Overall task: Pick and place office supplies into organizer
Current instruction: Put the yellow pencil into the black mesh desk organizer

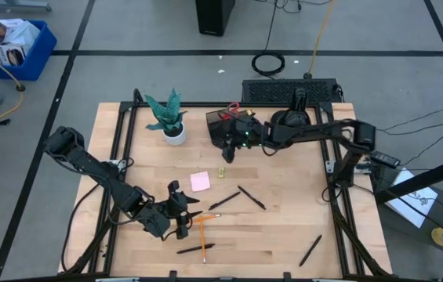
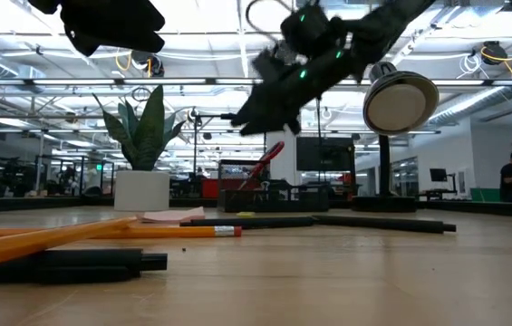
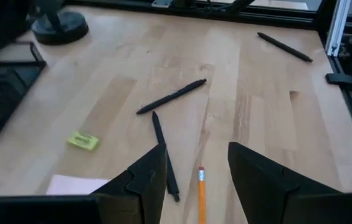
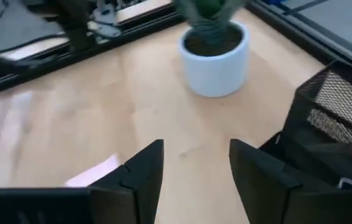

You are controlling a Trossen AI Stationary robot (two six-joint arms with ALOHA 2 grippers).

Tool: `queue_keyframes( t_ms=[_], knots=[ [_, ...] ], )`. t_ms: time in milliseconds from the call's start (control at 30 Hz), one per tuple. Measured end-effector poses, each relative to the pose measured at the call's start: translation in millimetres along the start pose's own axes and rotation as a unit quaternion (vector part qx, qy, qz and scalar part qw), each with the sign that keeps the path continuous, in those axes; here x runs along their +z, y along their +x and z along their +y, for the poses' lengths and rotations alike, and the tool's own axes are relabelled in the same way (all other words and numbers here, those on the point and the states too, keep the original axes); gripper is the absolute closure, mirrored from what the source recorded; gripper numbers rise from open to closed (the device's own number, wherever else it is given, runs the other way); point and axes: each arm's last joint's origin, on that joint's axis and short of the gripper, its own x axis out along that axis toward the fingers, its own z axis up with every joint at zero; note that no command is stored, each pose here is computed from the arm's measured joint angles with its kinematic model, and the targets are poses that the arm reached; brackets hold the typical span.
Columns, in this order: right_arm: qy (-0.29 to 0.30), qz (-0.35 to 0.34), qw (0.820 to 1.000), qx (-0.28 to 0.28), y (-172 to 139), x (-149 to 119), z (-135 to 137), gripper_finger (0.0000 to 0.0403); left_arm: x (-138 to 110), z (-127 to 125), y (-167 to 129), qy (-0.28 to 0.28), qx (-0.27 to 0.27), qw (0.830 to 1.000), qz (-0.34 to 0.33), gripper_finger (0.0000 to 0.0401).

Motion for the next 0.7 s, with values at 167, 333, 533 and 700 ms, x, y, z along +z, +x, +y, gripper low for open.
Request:
queue_keyframes(
  t_ms=[167, 333, 533, 700],
  knots=[
    [-0.054, 0.017, 0.997, 0.054, -30.2, -9.7, 44.3, 0.0237, -3.2, -0.4, 0.8, -0.008, -0.041, 0.998, 0.040, 0.0224],
    [-0.108, 0.018, 0.987, 0.115, -60.5, -34.6, 82.0, 0.0237, -7.9, -1.0, 0.0, 0.055, -0.078, 0.992, 0.077, 0.0224],
    [-0.112, 0.000, 0.976, 0.186, -83.1, -81.6, 107.2, 0.0238, -6.5, 1.3, 1.9, 0.054, -0.069, 0.994, 0.073, 0.0224],
    [-0.094, -0.039, 0.969, 0.225, -93.5, -109.9, 107.4, 0.0238, 2.5, 12.1, 11.2, -0.154, -0.018, 0.987, 0.051, 0.0224]
  ],
)
